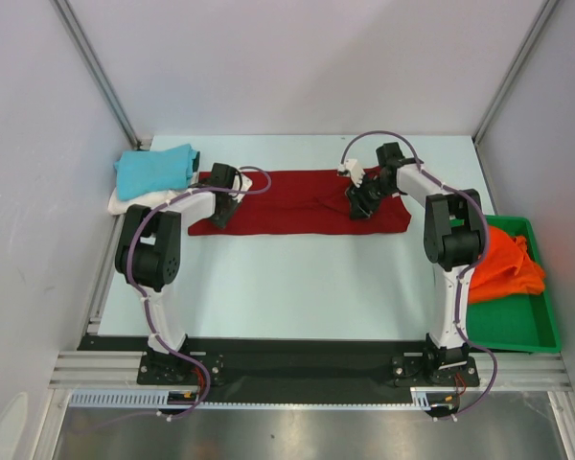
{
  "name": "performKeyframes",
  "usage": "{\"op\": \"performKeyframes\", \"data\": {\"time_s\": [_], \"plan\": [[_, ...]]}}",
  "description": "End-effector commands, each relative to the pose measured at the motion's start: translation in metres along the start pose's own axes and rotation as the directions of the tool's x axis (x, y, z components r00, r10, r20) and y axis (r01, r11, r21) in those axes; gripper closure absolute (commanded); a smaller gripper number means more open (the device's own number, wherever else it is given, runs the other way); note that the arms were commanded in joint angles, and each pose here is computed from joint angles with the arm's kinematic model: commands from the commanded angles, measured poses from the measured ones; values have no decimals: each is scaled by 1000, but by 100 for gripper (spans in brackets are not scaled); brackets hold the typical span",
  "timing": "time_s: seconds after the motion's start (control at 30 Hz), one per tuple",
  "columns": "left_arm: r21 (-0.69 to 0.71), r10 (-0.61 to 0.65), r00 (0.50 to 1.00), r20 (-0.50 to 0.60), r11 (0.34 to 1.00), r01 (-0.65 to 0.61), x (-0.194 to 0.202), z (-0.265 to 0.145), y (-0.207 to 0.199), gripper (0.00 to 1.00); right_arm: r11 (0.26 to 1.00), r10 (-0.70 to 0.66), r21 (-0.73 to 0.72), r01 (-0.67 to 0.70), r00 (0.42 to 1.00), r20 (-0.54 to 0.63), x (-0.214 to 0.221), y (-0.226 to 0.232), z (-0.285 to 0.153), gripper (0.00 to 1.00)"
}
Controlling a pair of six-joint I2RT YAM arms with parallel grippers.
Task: Fold and stack the t-shirts
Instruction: Fold the tshirt
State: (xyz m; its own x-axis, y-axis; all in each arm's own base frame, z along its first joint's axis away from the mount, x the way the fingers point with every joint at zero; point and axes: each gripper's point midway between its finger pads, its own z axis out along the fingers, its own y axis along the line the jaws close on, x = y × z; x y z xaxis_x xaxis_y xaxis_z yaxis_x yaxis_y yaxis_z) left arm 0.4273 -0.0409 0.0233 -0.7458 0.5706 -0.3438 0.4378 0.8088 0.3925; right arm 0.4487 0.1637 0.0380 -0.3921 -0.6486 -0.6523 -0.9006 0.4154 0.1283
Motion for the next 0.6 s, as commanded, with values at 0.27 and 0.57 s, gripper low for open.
{"op": "performKeyframes", "data": {"time_s": [0.27,0.57], "plan": [[15,15,999,-40,1000,-15,16,11,-10,59,998,-29,57,27,999,28,-13,-21,7,65],[13,13,999,-39,1000,-13,20,10,-12,59,995,-50,91,45,997,51,-29,-28,1,68]]}}
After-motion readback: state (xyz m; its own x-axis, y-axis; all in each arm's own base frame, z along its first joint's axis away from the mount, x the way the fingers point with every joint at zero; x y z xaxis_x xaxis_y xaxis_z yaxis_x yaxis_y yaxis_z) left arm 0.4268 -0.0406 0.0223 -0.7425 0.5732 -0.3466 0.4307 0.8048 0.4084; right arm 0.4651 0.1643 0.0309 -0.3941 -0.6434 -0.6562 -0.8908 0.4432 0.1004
